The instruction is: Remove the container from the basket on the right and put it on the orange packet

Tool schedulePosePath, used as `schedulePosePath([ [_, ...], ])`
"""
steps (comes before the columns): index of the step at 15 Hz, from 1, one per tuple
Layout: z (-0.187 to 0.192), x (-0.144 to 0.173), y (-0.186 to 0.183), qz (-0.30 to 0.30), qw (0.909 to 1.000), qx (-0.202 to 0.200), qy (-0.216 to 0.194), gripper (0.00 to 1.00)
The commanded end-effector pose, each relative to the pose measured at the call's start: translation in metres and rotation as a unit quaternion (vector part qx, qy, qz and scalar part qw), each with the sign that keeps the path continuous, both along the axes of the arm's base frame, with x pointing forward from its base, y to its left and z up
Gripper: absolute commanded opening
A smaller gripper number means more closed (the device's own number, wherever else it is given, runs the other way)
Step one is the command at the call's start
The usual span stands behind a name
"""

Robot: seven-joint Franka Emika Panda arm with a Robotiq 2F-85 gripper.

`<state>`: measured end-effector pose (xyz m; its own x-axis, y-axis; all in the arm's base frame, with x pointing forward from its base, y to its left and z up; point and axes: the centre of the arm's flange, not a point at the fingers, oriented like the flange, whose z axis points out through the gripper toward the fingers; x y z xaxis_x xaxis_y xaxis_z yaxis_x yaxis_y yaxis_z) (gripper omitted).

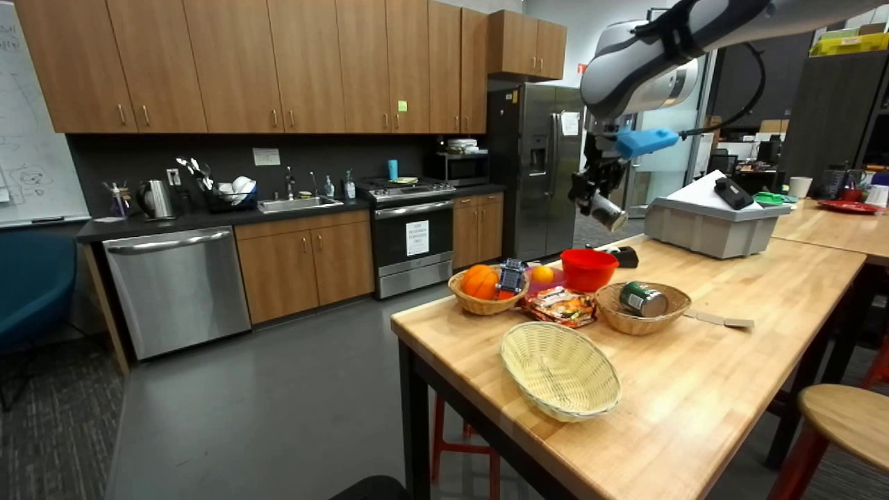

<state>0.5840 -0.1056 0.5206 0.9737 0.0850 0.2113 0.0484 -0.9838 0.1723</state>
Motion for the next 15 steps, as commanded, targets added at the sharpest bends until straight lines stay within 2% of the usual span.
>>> schedulePosePath([
  [1, 0.037, -0.015, 0.001, 0.004, 0.9994, -0.019, -0.028, 0.24],
  [4, 0.012, -0.014, 0.001, 0.013, 0.9995, -0.025, -0.012, 0.24],
  [7, -0.045, -0.009, 0.013, 0.032, 0.9988, -0.005, 0.036, 0.24],
  [10, -0.092, 0.0, 0.033, 0.055, 0.9944, 0.01, 0.09, 0.24],
  [15, -0.124, 0.021, 0.064, 0.082, 0.9876, 0.014, 0.133, 0.24],
])
